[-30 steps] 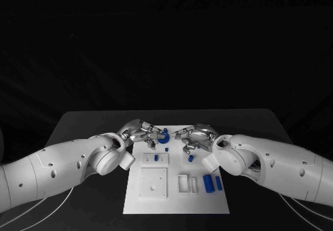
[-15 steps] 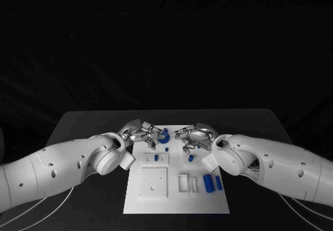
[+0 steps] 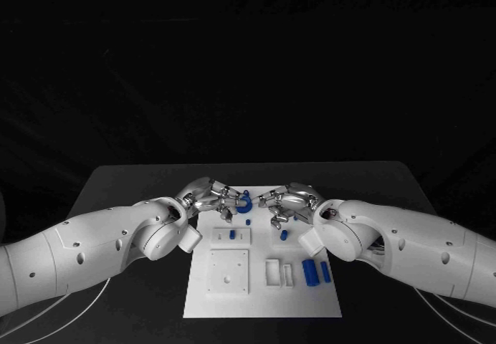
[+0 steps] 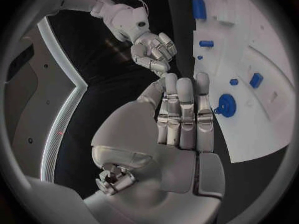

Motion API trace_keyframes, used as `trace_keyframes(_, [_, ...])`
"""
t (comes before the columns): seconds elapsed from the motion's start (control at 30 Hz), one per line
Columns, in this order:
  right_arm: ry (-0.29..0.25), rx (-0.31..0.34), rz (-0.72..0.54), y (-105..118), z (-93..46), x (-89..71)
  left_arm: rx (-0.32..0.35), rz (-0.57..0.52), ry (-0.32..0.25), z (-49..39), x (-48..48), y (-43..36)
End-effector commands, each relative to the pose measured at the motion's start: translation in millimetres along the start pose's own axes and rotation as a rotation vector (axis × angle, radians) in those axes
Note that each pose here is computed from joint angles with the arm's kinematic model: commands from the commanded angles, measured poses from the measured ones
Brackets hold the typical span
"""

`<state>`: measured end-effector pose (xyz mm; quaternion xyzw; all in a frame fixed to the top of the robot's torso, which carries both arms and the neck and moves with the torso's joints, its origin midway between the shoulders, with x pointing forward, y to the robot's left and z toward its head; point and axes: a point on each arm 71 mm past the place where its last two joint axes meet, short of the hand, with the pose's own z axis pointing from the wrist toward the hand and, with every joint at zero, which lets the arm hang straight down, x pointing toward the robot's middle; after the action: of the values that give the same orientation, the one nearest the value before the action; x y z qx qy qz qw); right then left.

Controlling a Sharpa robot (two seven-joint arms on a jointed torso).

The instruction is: Assemble the parts on the task board

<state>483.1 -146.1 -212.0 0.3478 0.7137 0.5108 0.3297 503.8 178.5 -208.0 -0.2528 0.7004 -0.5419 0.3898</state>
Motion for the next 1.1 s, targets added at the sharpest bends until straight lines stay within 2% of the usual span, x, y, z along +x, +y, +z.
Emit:
trace_keyframes(0.03, [0.019, -0.01, -0.013, 1.2, 0.4, 3.4, 0.015, -0.004, 0.021, 1.0, 3.3, -1.9])
trace_keyframes(0.47, [0.026, -0.015, -0.013, 2.3, 1.4, 6.6, 0.011, -0.004, 0.023, 1.7, 4.2, -1.9])
trace_keyframes(0.73, [0.031, -0.025, -0.011, 3.5, 1.3, 8.2, -0.009, 0.018, -0.014, 1.7, 0.7, 0.0])
trace_keyframes(1.1, [0.036, -0.037, -0.009, 5.0, 1.4, 10.3, -0.046, 0.103, -0.023, 2.0, 1.2, 2.4])
